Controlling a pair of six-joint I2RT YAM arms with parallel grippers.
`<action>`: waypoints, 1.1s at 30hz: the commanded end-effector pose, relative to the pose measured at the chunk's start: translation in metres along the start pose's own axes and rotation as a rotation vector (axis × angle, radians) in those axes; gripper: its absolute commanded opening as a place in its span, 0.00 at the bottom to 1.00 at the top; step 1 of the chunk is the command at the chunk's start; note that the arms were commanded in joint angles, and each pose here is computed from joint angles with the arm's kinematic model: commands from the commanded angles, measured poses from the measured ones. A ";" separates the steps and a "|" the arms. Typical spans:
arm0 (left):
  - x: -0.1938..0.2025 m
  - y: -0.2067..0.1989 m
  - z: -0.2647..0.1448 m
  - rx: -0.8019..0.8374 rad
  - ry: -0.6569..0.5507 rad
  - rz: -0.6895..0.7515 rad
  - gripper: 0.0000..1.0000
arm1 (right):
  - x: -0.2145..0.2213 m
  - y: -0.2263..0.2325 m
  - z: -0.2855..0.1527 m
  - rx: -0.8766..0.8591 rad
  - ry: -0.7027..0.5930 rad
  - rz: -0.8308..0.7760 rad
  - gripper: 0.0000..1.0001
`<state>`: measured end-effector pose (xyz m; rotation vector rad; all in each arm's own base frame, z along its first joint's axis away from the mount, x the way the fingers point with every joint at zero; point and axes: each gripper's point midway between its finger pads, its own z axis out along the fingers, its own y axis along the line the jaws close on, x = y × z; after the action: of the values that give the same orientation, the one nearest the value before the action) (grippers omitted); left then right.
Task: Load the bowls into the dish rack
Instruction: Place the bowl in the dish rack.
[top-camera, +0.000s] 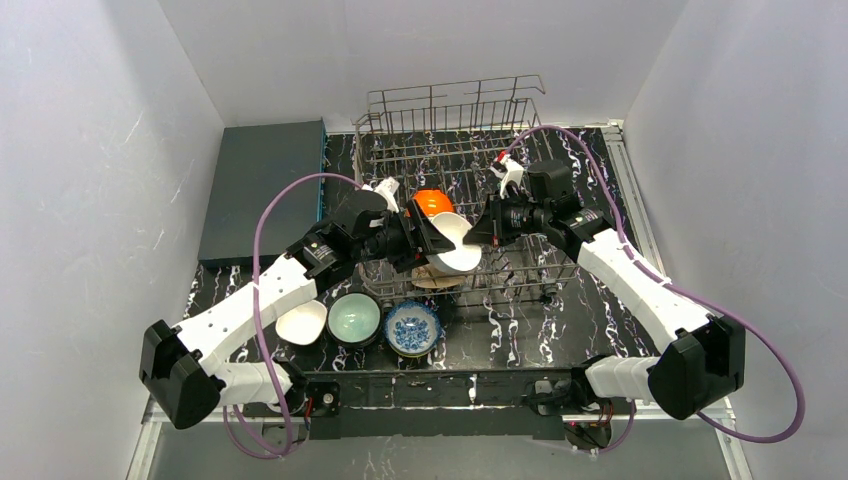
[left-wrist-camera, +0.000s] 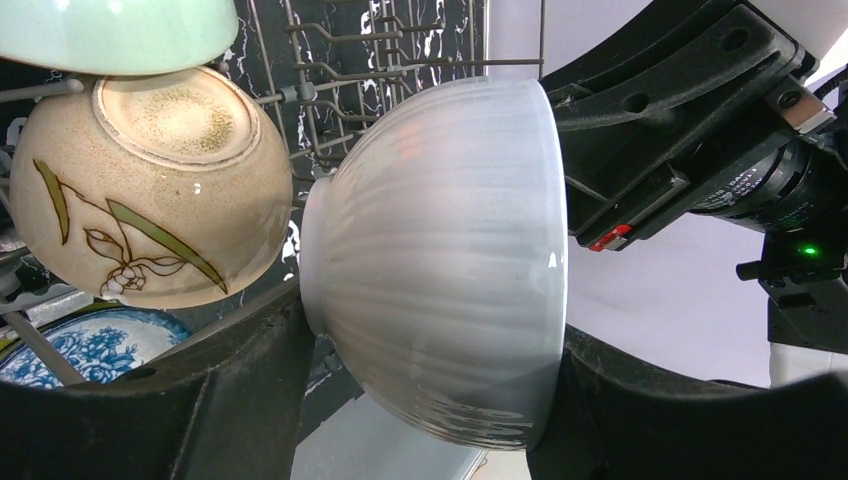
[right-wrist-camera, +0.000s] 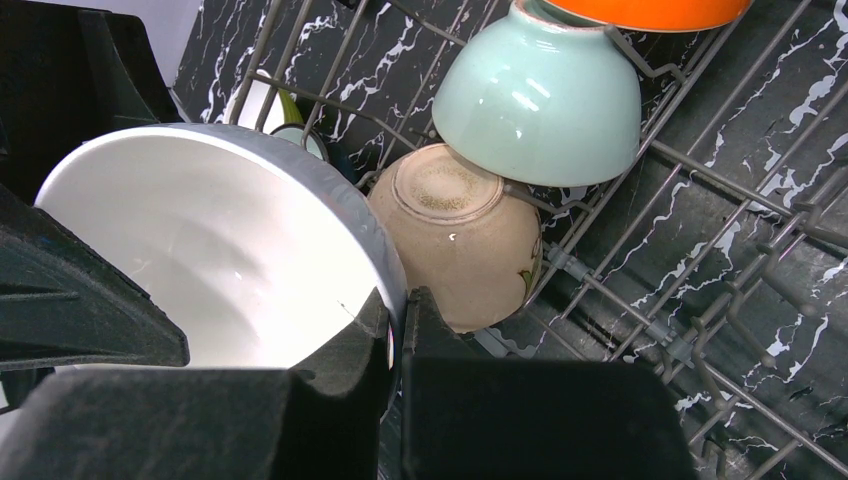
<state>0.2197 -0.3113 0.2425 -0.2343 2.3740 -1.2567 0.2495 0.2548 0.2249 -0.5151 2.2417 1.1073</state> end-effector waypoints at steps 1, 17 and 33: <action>0.004 0.002 -0.013 -0.020 0.017 0.027 0.29 | -0.023 0.012 -0.008 -0.038 -0.075 -0.034 0.01; 0.000 -0.009 -0.025 0.053 -0.020 0.127 0.79 | -0.019 0.009 -0.005 -0.037 -0.062 -0.032 0.01; 0.012 -0.011 -0.004 0.131 0.047 0.056 0.85 | -0.020 0.017 -0.007 -0.070 -0.068 -0.026 0.01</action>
<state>0.2092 -0.3104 0.2516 -0.1116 2.3137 -1.3171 0.2527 0.2518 0.2251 -0.4997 2.2416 1.1024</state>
